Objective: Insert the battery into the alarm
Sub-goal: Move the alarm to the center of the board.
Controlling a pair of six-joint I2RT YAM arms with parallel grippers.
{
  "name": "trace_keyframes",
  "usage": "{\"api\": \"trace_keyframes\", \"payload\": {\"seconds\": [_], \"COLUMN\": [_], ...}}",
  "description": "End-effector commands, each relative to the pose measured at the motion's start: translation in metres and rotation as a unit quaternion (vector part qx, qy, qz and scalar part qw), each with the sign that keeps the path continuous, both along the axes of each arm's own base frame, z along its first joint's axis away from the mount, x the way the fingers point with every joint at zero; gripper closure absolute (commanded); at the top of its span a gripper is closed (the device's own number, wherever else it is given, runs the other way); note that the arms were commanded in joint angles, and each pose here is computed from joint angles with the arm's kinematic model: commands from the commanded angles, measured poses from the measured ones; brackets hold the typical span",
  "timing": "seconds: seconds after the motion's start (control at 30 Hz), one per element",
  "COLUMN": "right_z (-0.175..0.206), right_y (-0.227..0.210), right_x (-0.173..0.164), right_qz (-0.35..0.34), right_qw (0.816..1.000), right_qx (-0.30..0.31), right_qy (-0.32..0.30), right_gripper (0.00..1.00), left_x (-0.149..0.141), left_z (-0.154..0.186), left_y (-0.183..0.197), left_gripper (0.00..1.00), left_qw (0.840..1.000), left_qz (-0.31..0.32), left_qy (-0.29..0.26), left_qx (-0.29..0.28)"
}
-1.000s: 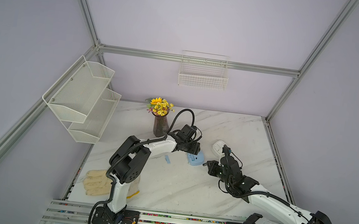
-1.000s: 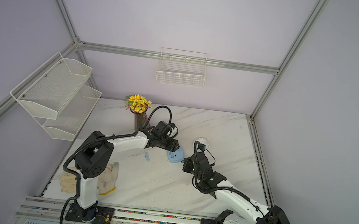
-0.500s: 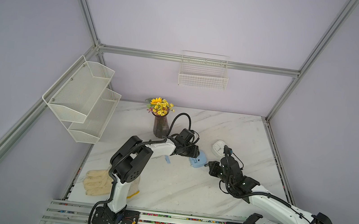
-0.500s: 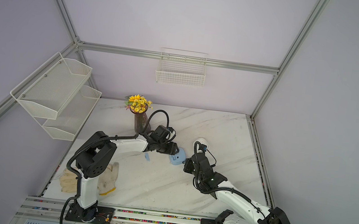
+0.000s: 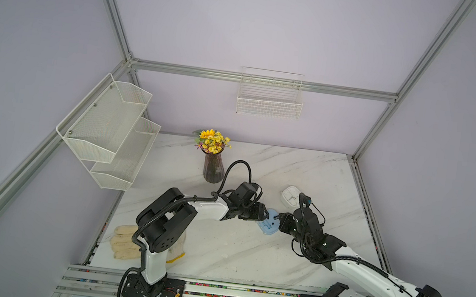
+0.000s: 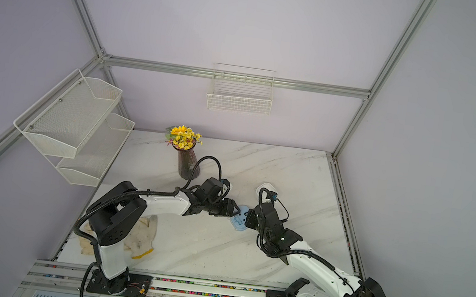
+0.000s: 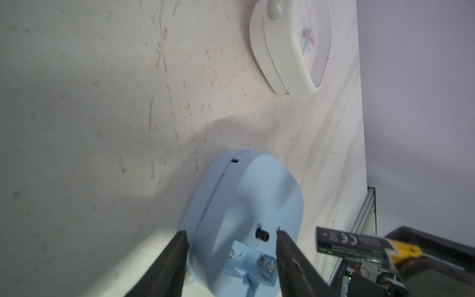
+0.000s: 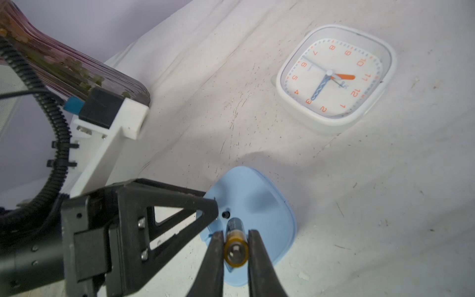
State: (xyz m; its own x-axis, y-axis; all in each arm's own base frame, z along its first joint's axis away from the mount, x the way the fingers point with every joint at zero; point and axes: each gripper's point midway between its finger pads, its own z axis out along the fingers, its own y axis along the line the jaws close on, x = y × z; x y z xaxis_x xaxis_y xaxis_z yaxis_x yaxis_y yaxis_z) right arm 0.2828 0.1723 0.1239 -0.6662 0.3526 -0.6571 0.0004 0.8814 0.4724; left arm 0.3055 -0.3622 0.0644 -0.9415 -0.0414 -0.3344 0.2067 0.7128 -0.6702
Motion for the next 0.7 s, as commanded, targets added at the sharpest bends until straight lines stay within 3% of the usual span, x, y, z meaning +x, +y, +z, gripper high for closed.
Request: {"api": "trace_keyframes", "payload": {"seconds": [0.0,0.23,0.67], "right_z": [-0.002,0.006,-0.011], "right_y": [-0.007,-0.002,0.002], "right_x": [-0.006,-0.02,-0.044], "right_qz": [-0.017,0.005,-0.055], "right_qw": [1.0,0.999,0.995], "right_qx": [0.0,0.03,0.066], "right_qy": [0.014,0.024,0.042], "right_gripper": [0.98,0.98,1.0], "left_x": [-0.009,-0.031,-0.003], "left_z": [0.025,0.027,0.057], "left_y": [-0.014,-0.02,0.025], "left_gripper": [0.44,0.45,0.44], "left_qw": [0.998,0.996,0.99], "left_qz": [0.01,0.002,0.085], "left_qy": [-0.001,0.002,-0.105], "left_qx": [-0.059,-0.086,-0.035]}}
